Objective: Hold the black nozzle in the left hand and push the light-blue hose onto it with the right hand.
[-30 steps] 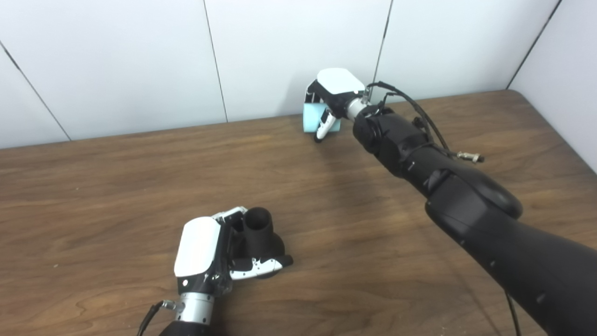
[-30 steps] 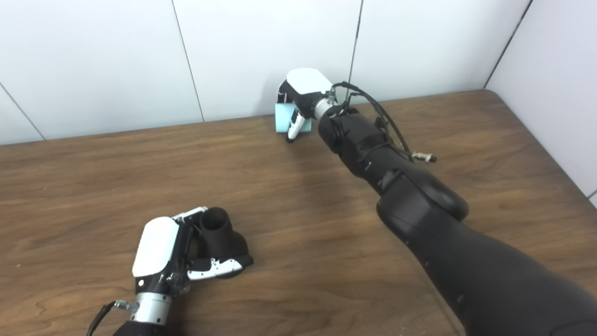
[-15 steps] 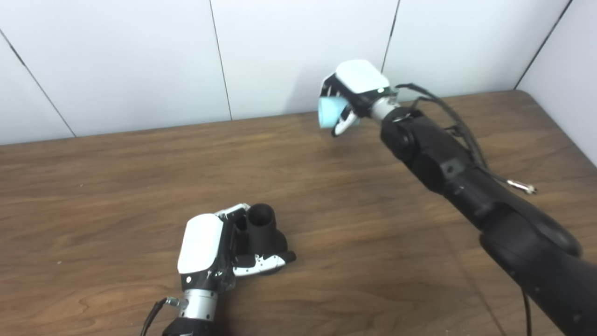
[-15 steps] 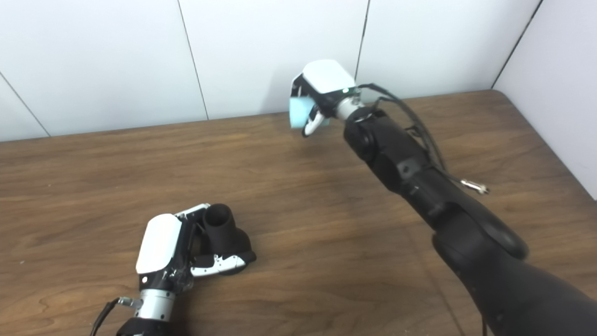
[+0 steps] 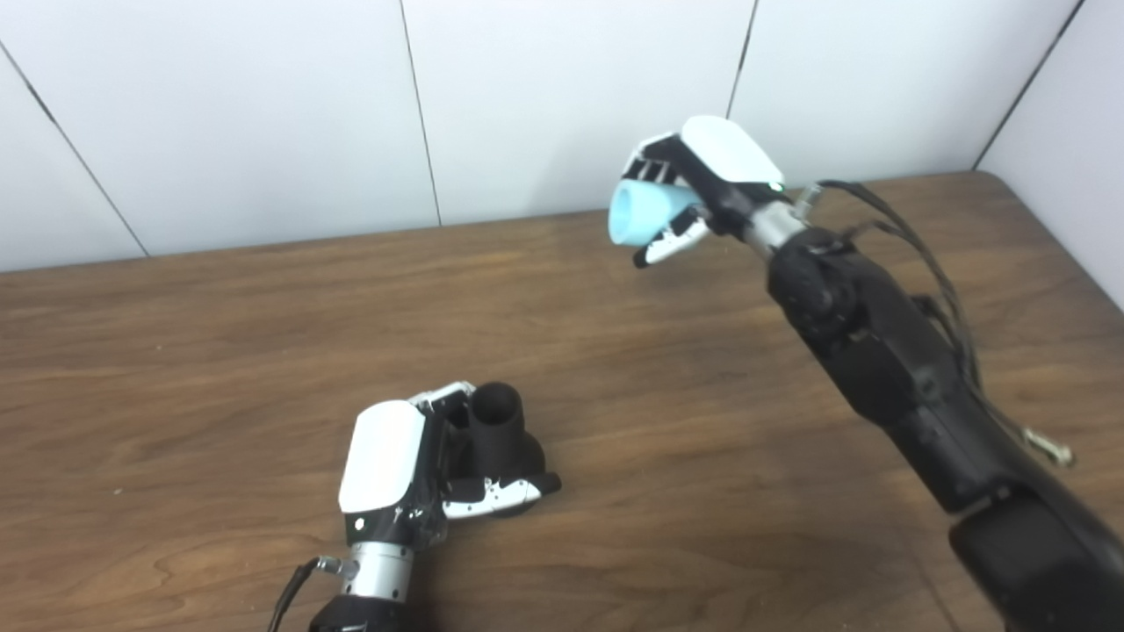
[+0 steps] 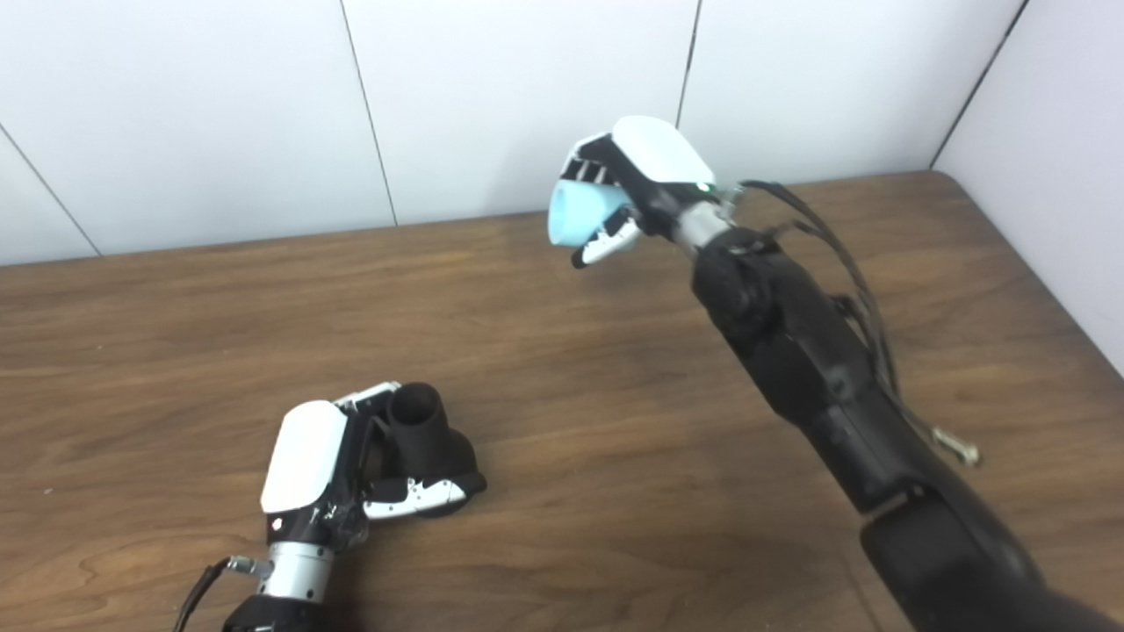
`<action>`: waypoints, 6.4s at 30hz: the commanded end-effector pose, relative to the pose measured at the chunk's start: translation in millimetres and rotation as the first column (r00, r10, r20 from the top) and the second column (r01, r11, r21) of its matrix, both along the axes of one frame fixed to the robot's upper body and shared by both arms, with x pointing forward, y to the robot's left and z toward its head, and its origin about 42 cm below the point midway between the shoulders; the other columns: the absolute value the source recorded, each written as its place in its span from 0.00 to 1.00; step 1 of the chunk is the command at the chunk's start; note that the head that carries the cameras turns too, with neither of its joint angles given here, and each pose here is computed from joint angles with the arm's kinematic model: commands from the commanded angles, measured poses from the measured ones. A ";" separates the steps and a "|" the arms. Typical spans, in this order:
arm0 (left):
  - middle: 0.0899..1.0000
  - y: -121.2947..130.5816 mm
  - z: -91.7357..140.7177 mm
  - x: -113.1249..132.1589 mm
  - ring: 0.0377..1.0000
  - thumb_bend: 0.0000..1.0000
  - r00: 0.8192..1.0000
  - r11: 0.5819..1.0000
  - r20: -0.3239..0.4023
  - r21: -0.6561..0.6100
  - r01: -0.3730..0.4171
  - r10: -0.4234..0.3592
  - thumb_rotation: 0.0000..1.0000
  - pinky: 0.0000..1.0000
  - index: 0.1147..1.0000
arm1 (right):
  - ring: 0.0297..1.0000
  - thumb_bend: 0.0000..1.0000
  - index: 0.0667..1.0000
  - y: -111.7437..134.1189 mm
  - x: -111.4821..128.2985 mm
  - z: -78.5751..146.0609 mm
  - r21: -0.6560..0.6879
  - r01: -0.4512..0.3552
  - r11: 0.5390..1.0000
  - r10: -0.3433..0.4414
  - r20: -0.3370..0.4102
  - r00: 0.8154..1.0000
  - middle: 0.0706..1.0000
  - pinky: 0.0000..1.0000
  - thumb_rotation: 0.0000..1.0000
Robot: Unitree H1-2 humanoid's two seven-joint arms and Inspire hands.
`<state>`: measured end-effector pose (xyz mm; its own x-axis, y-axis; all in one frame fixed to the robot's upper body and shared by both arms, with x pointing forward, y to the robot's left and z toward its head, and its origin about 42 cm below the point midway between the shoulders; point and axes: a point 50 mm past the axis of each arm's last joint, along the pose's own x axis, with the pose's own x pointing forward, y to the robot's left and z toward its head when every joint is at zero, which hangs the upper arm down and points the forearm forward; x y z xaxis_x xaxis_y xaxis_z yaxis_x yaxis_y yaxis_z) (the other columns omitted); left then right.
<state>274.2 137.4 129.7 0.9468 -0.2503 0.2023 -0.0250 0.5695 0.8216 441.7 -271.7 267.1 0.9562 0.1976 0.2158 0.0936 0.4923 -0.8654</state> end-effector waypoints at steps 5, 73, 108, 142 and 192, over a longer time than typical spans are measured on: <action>0.37 7.3 -10.9 -0.1 0.53 0.52 0.998 0.999 -0.056 0.039 -0.010 0.012 0.00 0.59 0.45 | 0.37 0.51 0.50 -14.0 -26.3 -23.1 0.327 0.107 0.939 -0.088 -0.072 0.994 0.45 0.34 0.00; 0.37 10.3 -9.8 -0.8 0.53 0.52 0.998 0.998 -0.061 0.068 0.006 -0.002 0.00 0.58 0.44 | 0.83 1.00 0.71 12.4 -68.7 -98.4 0.444 0.093 0.891 0.035 -0.273 0.961 0.79 0.82 0.12; 0.38 19.5 -2.7 2.8 0.54 0.52 0.998 0.995 -0.067 0.094 0.021 -0.015 0.00 0.60 0.44 | 0.85 1.00 0.75 -1.8 -78.2 -57.5 0.130 -0.052 0.990 0.067 -0.117 0.991 0.80 0.78 0.25; 0.37 12.0 -9.6 -1.2 0.53 0.52 0.997 0.997 -0.078 0.070 0.025 -0.019 0.00 0.57 0.44 | 0.79 1.00 0.74 23.7 -54.1 75.4 -0.295 -0.276 0.915 0.147 -0.393 0.908 0.81 0.69 0.18; 0.36 15.1 -8.5 0.9 0.52 0.52 0.997 0.996 -0.080 0.080 0.026 -0.020 0.00 0.56 0.44 | 0.61 0.98 0.60 29.8 -62.8 33.5 -0.506 -0.258 0.823 0.113 -0.300 0.947 0.75 0.54 0.02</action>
<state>278.5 146.4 133.8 0.9408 -0.2870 0.1804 0.0030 0.5393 0.8421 375.4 -237.4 284.2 0.8816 0.3921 -0.2627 -0.2643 -0.0511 -0.9631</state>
